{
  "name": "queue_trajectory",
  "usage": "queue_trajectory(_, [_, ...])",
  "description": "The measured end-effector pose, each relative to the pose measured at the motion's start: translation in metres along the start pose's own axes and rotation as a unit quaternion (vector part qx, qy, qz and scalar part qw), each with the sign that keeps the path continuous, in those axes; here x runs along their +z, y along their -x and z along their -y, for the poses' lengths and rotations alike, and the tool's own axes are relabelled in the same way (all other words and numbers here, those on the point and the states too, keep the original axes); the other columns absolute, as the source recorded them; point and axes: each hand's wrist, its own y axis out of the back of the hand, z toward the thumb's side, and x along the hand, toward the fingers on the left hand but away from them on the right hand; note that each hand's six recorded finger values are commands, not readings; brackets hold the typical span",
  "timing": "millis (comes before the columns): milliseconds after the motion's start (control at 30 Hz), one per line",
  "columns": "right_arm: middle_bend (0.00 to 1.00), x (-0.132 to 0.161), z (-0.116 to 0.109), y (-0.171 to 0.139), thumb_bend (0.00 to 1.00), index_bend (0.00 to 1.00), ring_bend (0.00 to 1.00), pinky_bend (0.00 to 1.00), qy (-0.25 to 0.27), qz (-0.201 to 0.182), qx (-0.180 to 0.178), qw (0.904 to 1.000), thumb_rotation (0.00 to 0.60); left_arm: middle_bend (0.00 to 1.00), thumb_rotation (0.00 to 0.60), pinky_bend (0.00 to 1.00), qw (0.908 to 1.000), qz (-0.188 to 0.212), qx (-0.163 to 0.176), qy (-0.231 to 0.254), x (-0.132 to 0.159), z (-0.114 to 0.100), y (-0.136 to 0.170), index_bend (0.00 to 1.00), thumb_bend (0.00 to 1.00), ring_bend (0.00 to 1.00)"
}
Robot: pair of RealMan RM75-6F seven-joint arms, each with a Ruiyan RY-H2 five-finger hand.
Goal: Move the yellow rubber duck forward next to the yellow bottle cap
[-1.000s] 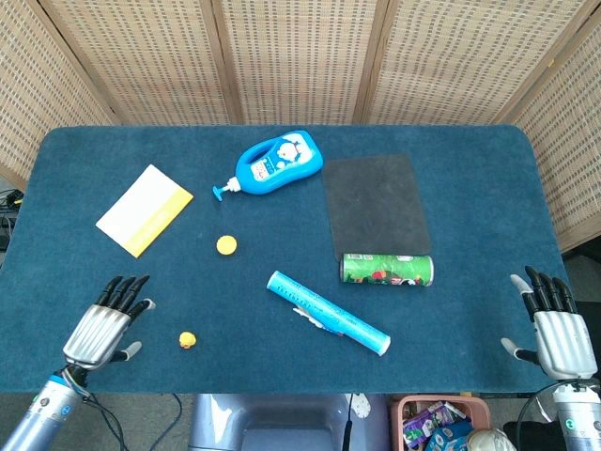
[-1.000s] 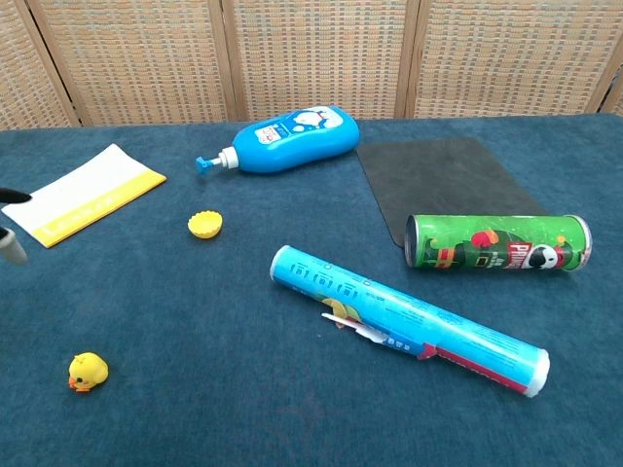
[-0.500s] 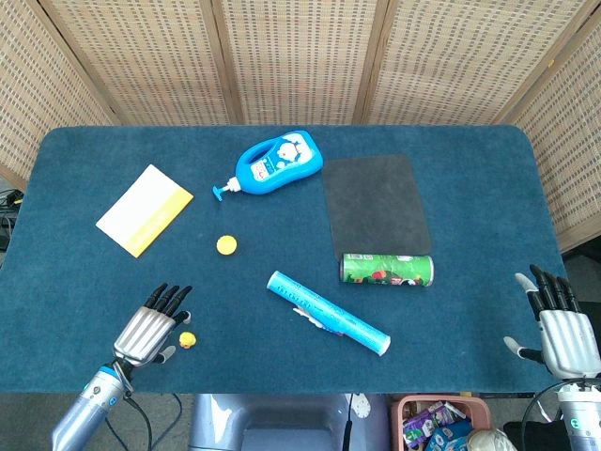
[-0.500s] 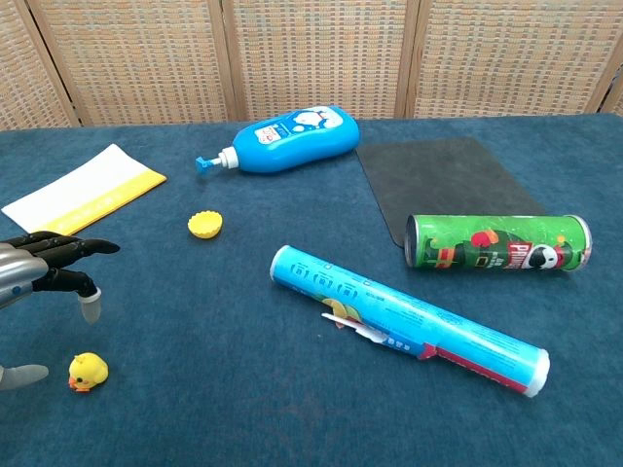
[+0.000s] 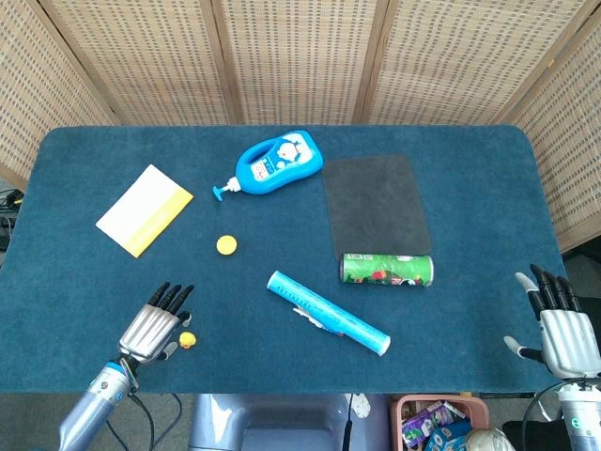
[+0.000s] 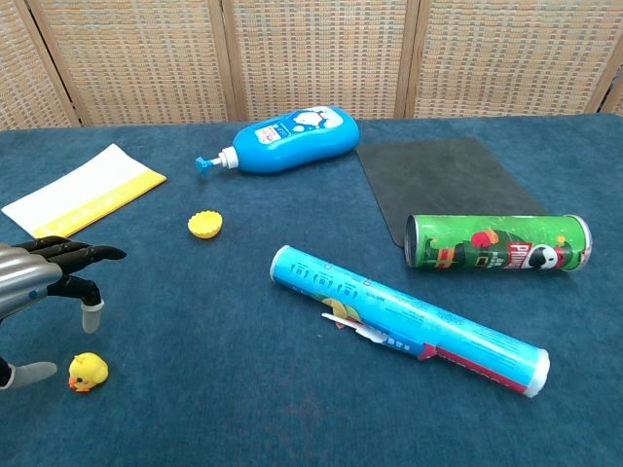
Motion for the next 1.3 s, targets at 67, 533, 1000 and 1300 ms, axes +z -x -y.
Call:
queue_trajectory(67, [0.00, 0.000, 0.000, 0.000, 0.10, 0.00, 0.00, 0.00, 0.001, 0.000, 0.001, 1.0000, 0.600, 0.00, 0.600, 0.00, 1.0000, 0.001, -0.003, 0.000, 0.001, 0.001, -0.001, 0.43, 0.29, 0.00])
queue_trajectory(533, [0.00, 0.001, -0.002, -0.001, 0.10, 0.00, 0.00, 0.00, 0.012, -0.005, -0.005, 0.9999, 0.600, 0.00, 0.600, 0.00, 0.9998, -0.002, -0.020, -0.006, 0.004, 0.012, -0.005, 0.43, 0.29, 0.00])
queue_trajectory(1000, [0.00, 0.000, -0.003, -0.001, 0.10, 0.00, 0.00, 0.00, 0.019, -0.008, -0.005, 0.9998, 0.600, 0.00, 0.600, 0.00, 0.9998, -0.002, -0.020, 0.004, 0.010, 0.019, -0.011, 0.53, 0.30, 0.00])
queue_trajectory(1300, [0.00, 0.000, -0.001, -0.001, 0.10, 0.00, 0.00, 0.00, 0.019, -0.008, 0.000, 0.9998, 0.600, 0.00, 0.600, 0.00, 0.9998, -0.006, -0.006, 0.016, 0.005, 0.007, -0.021, 0.54, 0.30, 0.00])
